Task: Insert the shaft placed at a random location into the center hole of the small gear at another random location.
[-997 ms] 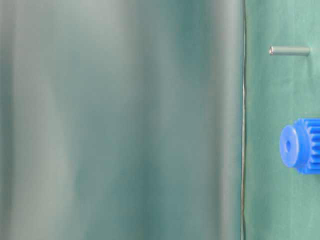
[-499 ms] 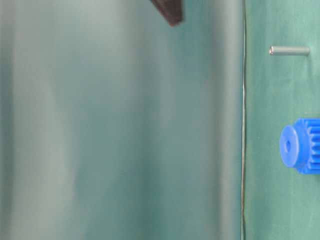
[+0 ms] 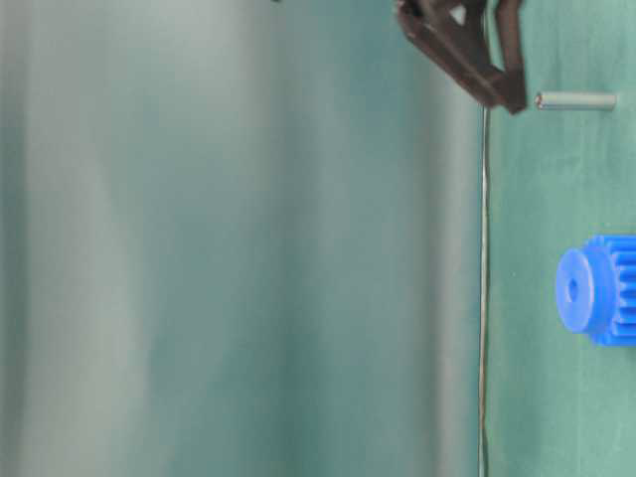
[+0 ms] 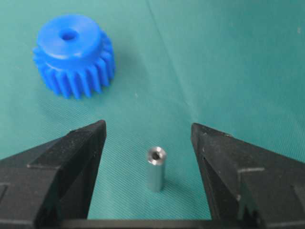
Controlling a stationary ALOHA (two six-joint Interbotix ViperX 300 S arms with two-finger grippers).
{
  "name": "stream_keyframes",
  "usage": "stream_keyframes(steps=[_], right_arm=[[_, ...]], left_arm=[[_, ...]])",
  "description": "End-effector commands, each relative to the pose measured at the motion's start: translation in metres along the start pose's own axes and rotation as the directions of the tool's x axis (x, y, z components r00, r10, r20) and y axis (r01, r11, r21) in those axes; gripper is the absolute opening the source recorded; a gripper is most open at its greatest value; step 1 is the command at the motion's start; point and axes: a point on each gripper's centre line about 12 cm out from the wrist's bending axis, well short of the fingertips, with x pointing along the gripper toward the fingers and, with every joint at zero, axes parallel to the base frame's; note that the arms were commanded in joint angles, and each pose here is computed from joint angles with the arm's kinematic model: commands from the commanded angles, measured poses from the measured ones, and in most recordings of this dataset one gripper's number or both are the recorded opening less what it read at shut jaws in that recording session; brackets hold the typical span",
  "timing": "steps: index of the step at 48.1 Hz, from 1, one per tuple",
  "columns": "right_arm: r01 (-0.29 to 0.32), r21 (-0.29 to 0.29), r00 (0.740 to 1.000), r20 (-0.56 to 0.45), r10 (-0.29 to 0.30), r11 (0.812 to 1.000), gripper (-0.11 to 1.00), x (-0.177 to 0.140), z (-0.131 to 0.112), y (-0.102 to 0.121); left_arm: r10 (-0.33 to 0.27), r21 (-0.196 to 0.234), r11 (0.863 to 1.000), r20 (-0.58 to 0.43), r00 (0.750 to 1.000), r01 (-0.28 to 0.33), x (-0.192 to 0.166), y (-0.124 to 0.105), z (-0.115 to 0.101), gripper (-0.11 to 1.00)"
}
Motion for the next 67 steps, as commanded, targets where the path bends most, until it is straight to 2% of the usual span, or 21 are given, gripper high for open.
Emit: stream_keyframes(steps=[1, 10, 22, 26, 33, 35, 51, 67], right_arm=[[0.011, -0.006, 1.000, 0.024, -0.010, 1.000, 0.76, 0.008, 0.004, -0.003], [0.021, 0.005, 1.000, 0.003, -0.021, 1.000, 0.76, 0.014, -0.006, -0.004], [0.021, 0.005, 1.000, 0.009, -0.021, 1.000, 0.72, 0.013, -0.005, -0.004], [0.019, 0.003, 1.000, 0.009, -0.019, 1.000, 0.59, 0.013, -0.005, -0.004], [0.017, 0.000, 1.000, 0.009, -0.017, 1.000, 0.20, 0.013, -0.006, -0.004], [0.017, 0.000, 1.000, 0.009, -0.017, 1.000, 0.13, 0.013, -0.006, -0.004], [0.016, 0.001, 1.000, 0.015, -0.016, 1.000, 0.13, 0.012, -0.001, -0.004], [0.004, -0.009, 0.999, 0.041, -0.004, 1.000, 0.13, -0.012, 0.048, -0.002]], left_arm=[[-0.002, 0.000, 1.000, 0.018, 1.000, 0.002, 0.003, 0.000, 0.008, 0.00], [-0.001, 0.001, 1.000, 0.015, 1.000, 0.001, 0.003, 0.000, 0.007, 0.00], [-0.002, 0.001, 1.000, 0.015, 1.000, 0.002, 0.003, 0.000, 0.007, 0.00], [-0.002, 0.000, 1.000, 0.015, 1.000, 0.002, 0.003, 0.000, 0.007, 0.00], [-0.002, 0.001, 1.000, 0.015, 1.000, 0.002, 0.003, 0.000, 0.007, 0.00], [-0.002, 0.001, 1.000, 0.015, 1.000, 0.002, 0.003, 0.000, 0.007, 0.00], [-0.002, 0.001, 1.000, 0.015, 1.000, 0.002, 0.003, 0.000, 0.008, 0.00], [-0.002, 0.000, 1.000, 0.009, 1.000, 0.002, 0.003, 0.000, 0.007, 0.00]])
